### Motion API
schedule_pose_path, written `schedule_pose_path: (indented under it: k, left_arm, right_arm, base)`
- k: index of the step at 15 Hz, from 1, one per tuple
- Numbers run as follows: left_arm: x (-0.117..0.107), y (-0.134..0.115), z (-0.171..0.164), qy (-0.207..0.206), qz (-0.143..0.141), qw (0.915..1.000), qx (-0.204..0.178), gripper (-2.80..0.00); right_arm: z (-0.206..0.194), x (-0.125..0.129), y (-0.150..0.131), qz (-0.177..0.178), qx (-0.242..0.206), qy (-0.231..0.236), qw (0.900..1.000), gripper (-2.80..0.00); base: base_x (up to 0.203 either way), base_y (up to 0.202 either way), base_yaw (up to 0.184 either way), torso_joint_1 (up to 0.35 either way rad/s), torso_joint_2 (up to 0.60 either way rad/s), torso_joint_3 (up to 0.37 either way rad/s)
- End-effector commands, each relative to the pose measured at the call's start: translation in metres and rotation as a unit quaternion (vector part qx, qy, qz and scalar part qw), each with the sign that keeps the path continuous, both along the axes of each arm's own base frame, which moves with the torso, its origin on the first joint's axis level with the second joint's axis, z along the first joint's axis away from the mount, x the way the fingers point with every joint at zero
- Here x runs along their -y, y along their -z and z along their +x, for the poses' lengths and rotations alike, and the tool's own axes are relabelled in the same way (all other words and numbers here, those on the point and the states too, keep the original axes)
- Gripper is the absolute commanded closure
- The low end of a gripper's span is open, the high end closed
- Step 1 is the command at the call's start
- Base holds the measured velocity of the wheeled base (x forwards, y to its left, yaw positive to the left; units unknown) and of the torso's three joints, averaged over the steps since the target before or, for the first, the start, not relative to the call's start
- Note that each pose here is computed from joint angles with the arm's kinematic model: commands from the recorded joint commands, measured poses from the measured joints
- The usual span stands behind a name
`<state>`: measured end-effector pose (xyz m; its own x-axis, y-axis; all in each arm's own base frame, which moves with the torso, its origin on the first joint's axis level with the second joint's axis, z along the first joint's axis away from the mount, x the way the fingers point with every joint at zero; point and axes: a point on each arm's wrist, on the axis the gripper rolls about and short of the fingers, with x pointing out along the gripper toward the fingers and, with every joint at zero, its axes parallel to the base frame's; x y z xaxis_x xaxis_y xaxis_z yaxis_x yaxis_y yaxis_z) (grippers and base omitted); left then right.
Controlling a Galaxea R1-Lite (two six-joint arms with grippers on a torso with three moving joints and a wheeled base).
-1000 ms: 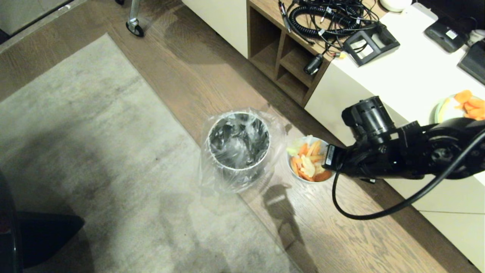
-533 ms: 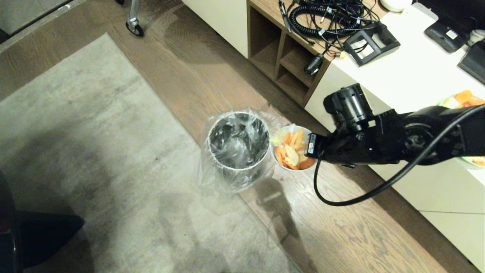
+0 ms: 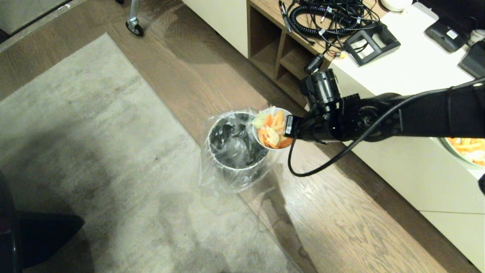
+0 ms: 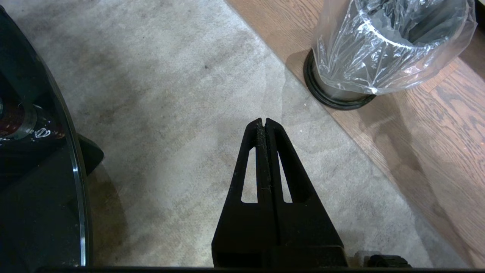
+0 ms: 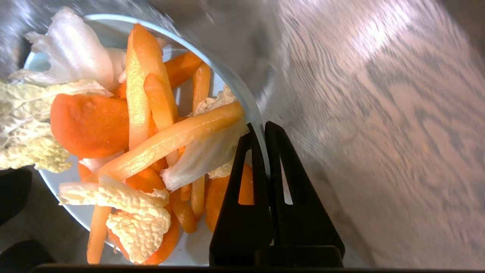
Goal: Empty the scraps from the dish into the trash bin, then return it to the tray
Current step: Pour the leftover food from the bowl into the trash can
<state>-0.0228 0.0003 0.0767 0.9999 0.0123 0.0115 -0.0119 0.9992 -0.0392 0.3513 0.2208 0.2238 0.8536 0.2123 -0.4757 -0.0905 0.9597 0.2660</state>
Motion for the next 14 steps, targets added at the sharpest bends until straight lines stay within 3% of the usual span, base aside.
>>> schedule_pose_path:
  k: [1,8,14]
  left_arm:
    - [0.000,0.000,0.000,-0.001,0.000,1.0000,0.000,0.00]
    - [0.000,0.000,0.000,-0.001,0.000,1.0000,0.000,0.00]
    - [0.000,0.000,0.000,0.000,0.000,1.0000,0.000,0.00]
  right_arm:
    - [0.014,-0.009,0.004,-0.005,0.011,-0.005,1.000,0.00]
    - [0.024,-0.023,-0.014,-0.038,0.070,-0.025,0.997,0.00]
    - [0.027,-0.044,-0.015,-0.077,0.148,-0.037,0.985,0.00]
  base:
    - [0.000,0.000,0.000,0.000,0.00,0.000]
    - [0.000,0.000,0.000,0.000,0.00,0.000]
    - [0.000,0.000,0.000,0.000,0.00,0.000]
